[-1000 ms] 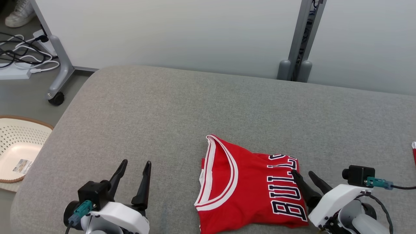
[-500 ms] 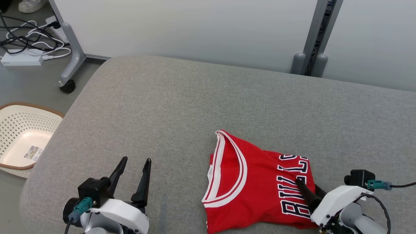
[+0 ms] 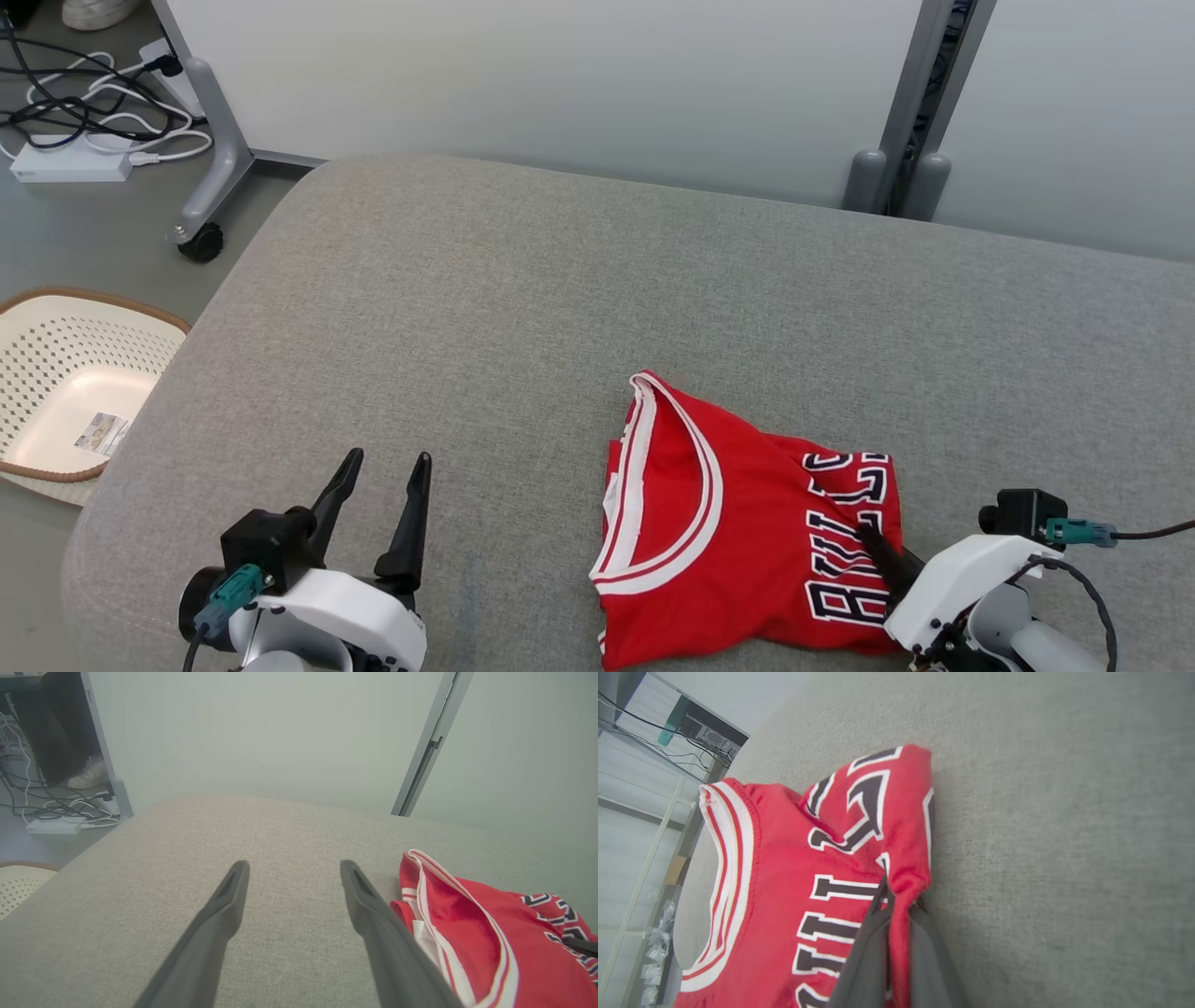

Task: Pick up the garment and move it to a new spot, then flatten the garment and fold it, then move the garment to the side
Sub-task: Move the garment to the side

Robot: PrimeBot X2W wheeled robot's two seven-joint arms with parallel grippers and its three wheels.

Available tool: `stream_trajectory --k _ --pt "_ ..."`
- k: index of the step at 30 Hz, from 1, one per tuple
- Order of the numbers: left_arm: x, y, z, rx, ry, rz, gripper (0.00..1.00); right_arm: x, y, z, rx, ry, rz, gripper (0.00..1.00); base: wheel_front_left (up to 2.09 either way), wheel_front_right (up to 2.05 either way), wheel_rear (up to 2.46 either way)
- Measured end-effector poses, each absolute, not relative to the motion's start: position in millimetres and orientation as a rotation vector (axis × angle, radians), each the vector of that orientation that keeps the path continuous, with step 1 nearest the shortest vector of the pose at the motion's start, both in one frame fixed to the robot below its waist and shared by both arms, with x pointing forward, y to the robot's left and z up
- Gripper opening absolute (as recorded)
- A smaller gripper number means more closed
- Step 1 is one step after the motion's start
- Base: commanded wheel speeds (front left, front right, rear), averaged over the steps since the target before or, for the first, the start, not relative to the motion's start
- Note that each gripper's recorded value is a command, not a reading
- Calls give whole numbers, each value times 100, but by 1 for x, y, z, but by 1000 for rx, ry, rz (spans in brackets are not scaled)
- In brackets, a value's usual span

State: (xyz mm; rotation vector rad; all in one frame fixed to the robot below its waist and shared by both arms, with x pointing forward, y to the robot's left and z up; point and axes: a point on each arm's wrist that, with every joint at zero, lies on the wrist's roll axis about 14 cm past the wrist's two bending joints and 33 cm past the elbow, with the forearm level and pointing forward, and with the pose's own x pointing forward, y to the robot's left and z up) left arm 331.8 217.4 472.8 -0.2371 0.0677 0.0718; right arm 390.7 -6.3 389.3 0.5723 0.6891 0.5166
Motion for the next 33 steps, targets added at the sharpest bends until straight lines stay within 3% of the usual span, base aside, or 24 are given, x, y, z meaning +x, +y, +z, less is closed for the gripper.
stream_trajectory --k 15,33 --pt "339 209 477 -237 56 44 100 411 -25 426 547 521 530 0 0 0 0" --pt "380 135 487 -253 43 -179 100 437 -176 476 338 388 331 0 0 0 0"
